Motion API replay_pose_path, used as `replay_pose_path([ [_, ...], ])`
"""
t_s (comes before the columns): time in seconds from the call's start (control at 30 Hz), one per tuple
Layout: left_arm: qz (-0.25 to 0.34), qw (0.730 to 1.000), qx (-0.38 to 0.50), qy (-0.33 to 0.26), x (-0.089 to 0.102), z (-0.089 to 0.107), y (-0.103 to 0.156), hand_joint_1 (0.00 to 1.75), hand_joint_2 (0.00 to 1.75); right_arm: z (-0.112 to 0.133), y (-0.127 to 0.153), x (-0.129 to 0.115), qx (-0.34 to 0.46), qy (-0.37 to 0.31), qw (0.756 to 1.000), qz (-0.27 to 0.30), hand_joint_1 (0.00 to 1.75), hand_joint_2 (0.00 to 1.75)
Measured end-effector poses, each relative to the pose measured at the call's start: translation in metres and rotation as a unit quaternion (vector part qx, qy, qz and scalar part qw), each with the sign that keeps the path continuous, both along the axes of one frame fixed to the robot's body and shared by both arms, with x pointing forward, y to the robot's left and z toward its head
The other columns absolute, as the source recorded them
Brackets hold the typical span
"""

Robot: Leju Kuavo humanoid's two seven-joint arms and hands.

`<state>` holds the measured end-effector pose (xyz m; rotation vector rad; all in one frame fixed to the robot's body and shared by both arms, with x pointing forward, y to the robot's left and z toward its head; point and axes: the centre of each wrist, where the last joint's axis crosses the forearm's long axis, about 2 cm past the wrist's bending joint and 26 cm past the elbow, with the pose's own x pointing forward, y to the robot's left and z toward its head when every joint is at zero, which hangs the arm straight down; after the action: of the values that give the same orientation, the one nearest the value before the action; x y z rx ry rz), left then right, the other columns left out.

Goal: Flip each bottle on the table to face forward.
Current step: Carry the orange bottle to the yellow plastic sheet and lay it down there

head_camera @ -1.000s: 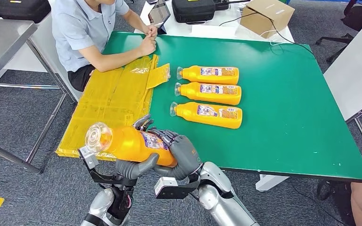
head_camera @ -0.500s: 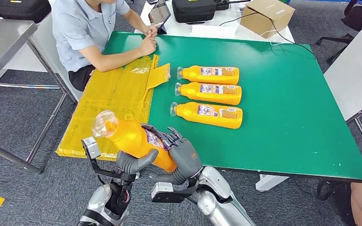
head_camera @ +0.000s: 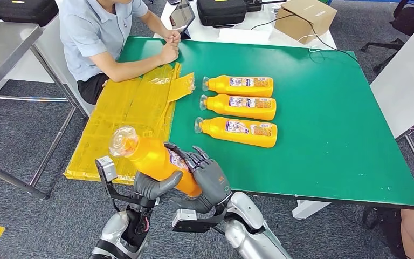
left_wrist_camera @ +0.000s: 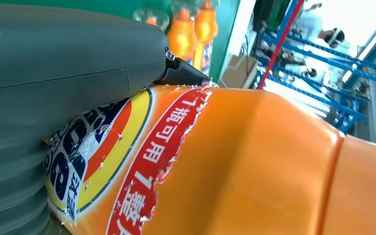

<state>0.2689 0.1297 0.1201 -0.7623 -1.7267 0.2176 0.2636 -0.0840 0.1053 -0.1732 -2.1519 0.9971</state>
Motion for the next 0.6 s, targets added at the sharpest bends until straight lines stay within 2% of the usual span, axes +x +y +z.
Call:
replay_pose_path([
  [0.07, 0.033, 0.999, 0.038, 0.001, 0.003, 0.0, 0.003, 1.75, 1.75, -0.002, -0.001, -0.002, -0.004, -0.011, 1.0, -0.017, 0.0, 0.0],
  [0.13, 0.094, 0.991, 0.1, 0.002, 0.011, 0.0, 0.012, 1.75, 1.75, -0.005, -0.003, -0.006, -0.009, -0.027, 0.999, -0.034, 0.0, 0.0],
  [0.2, 0.162, 0.97, 0.178, -0.007, 0.022, -0.001, 0.028, 1.75, 1.75, -0.008, -0.004, -0.011, -0.018, -0.042, 0.998, -0.046, 0.0, 0.0],
  [0.3, 0.228, 0.928, 0.291, -0.042, 0.04, 0.002, 0.052, 1.75, 1.75, -0.01, -0.005, -0.017, -0.024, -0.043, 0.997, -0.054, 0.0, 0.0],
  [0.43, 0.271, 0.882, 0.378, -0.075, 0.062, 0.011, 0.078, 1.75, 1.75, -0.011, -0.006, -0.018, -0.016, -0.031, 0.998, -0.058, 0.0, 0.0],
  [0.6, 0.292, 0.864, 0.402, -0.078, 0.08, 0.022, 0.099, 1.75, 1.75, -0.015, -0.012, -0.018, -0.011, -0.022, 0.997, -0.067, 0.0, 0.0],
])
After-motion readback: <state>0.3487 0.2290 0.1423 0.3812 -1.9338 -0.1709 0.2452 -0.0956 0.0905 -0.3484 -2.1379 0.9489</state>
